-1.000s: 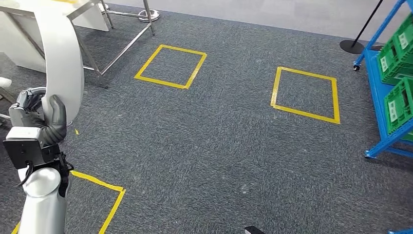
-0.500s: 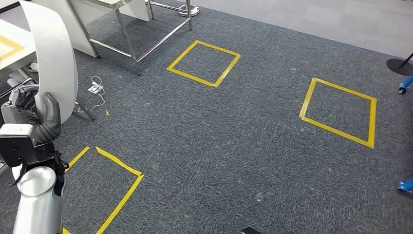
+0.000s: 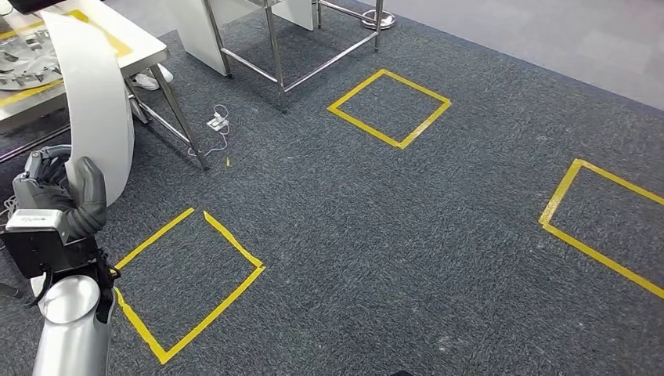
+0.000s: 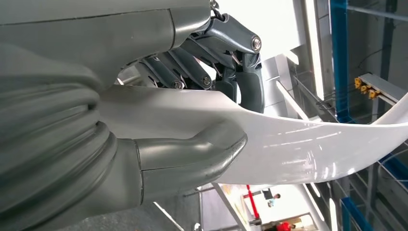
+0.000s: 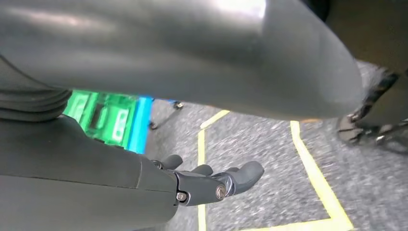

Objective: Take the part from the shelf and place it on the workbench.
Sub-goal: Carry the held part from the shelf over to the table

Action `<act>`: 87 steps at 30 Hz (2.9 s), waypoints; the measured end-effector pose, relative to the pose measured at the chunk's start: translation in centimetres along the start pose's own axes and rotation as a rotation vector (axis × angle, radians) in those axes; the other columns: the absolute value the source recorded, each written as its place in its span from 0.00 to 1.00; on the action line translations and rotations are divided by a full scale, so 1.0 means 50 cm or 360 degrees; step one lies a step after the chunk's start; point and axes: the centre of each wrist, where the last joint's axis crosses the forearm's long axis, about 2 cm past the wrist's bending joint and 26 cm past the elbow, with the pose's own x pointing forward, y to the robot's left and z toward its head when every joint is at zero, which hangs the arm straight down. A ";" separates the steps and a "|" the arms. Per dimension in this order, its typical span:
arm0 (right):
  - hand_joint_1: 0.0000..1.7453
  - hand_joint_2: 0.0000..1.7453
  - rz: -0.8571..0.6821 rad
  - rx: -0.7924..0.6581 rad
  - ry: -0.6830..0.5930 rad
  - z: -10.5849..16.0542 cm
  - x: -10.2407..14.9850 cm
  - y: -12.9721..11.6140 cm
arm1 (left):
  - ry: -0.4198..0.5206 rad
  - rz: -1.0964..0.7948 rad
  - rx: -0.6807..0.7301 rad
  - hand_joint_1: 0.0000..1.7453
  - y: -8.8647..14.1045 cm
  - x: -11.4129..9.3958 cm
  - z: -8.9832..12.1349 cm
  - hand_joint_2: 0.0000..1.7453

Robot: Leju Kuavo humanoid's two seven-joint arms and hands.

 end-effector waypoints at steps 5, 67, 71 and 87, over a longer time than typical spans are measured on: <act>0.00 0.00 0.0004 -0.0002 0.0017 -0.001 -0.004 0.001 | -0.0001 -0.0006 -0.0003 1.00 0.001 0.001 0.003 1.00; 0.00 0.00 0.0006 -0.0105 0.0034 -0.001 -0.011 -0.015 | 0.0024 0.0117 0.0085 1.00 -0.007 -0.003 0.022 1.00; 0.00 0.00 0.0009 -0.0092 0.0043 -0.002 -0.013 -0.012 | 0.0038 0.0109 0.0076 1.00 -0.003 -0.006 0.029 1.00; 0.00 0.00 0.0001 -0.0047 0.0017 -0.006 -0.020 0.004 | 0.0060 0.0110 0.0049 1.00 0.001 -0.010 0.043 1.00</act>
